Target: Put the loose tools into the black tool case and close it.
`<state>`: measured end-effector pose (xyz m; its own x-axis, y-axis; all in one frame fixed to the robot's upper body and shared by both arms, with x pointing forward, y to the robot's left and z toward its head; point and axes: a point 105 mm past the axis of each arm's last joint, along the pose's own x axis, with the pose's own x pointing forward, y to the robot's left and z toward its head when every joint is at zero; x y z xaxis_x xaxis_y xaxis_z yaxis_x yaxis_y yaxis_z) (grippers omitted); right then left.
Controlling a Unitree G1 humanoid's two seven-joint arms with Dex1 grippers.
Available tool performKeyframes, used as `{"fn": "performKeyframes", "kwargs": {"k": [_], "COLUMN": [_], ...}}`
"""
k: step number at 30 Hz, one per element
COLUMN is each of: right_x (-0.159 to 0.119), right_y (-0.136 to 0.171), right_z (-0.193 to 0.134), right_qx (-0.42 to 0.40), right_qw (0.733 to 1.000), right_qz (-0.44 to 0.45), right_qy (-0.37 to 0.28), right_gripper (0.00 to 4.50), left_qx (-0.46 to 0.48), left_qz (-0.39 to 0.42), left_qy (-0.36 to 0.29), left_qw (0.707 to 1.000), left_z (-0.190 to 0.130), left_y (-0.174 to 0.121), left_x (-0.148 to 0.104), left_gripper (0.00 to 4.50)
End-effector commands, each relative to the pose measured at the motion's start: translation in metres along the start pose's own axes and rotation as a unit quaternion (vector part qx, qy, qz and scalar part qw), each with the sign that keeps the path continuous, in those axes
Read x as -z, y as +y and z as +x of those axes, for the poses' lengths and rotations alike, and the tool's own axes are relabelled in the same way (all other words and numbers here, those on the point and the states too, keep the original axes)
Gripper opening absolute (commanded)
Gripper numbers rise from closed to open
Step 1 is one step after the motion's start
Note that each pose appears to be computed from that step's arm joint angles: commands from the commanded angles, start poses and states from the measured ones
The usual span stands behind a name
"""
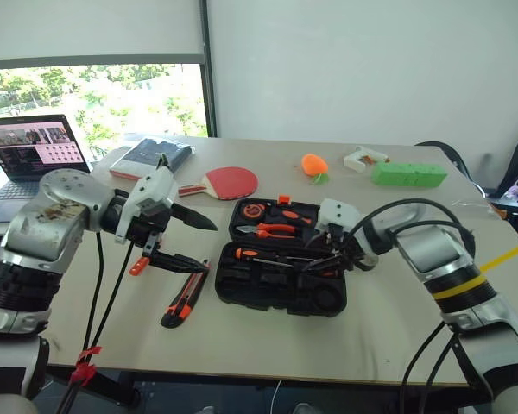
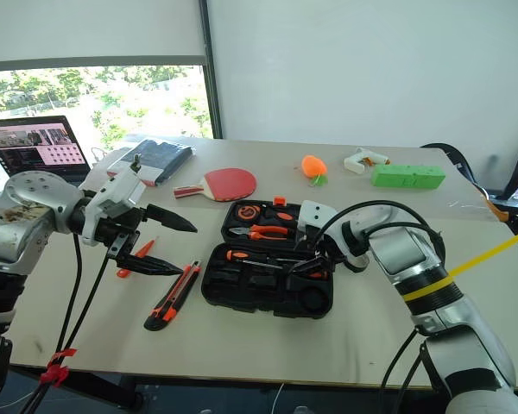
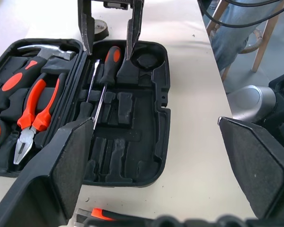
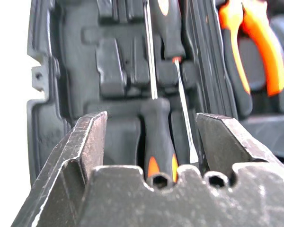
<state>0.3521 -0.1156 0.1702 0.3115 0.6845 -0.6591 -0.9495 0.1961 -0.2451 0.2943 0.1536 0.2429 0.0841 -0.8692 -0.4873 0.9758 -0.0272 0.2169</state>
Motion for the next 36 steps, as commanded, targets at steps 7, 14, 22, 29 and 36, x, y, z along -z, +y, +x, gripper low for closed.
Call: {"fn": "performKeyframes", "kwargs": {"k": [7,14,22,29,36], "right_x": [0.007,0.011,0.014,0.027,0.027], "right_y": [-0.002,-0.003,-0.003,0.007,0.009], "right_z": [0.012,0.021,0.028,0.046,0.045], "right_qx": [0.019,0.019,0.016,-0.004,0.002], "right_qw": [1.000,1.000,1.000,1.000,1.000], "right_qz": [-0.005,-0.004,-0.002,0.002,0.000], "right_qy": [0.003,0.005,0.008,0.029,0.020], "right_gripper": [0.04,0.04,0.04,0.04,0.04], "left_qx": [-0.007,-0.008,-0.009,-0.010,-0.009], "left_qz": [0.029,0.028,0.029,0.030,0.025], "left_qy": [0.004,0.006,0.006,0.004,0.006], "left_qw": [1.000,1.000,1.000,0.999,1.000], "left_z": [-0.006,-0.007,-0.007,-0.005,0.000], "left_y": [0.001,0.001,0.001,0.001,0.000], "left_x": [-0.012,-0.013,-0.014,-0.015,-0.010], "left_gripper": [4.50,4.50,4.50,4.50,4.50]}}
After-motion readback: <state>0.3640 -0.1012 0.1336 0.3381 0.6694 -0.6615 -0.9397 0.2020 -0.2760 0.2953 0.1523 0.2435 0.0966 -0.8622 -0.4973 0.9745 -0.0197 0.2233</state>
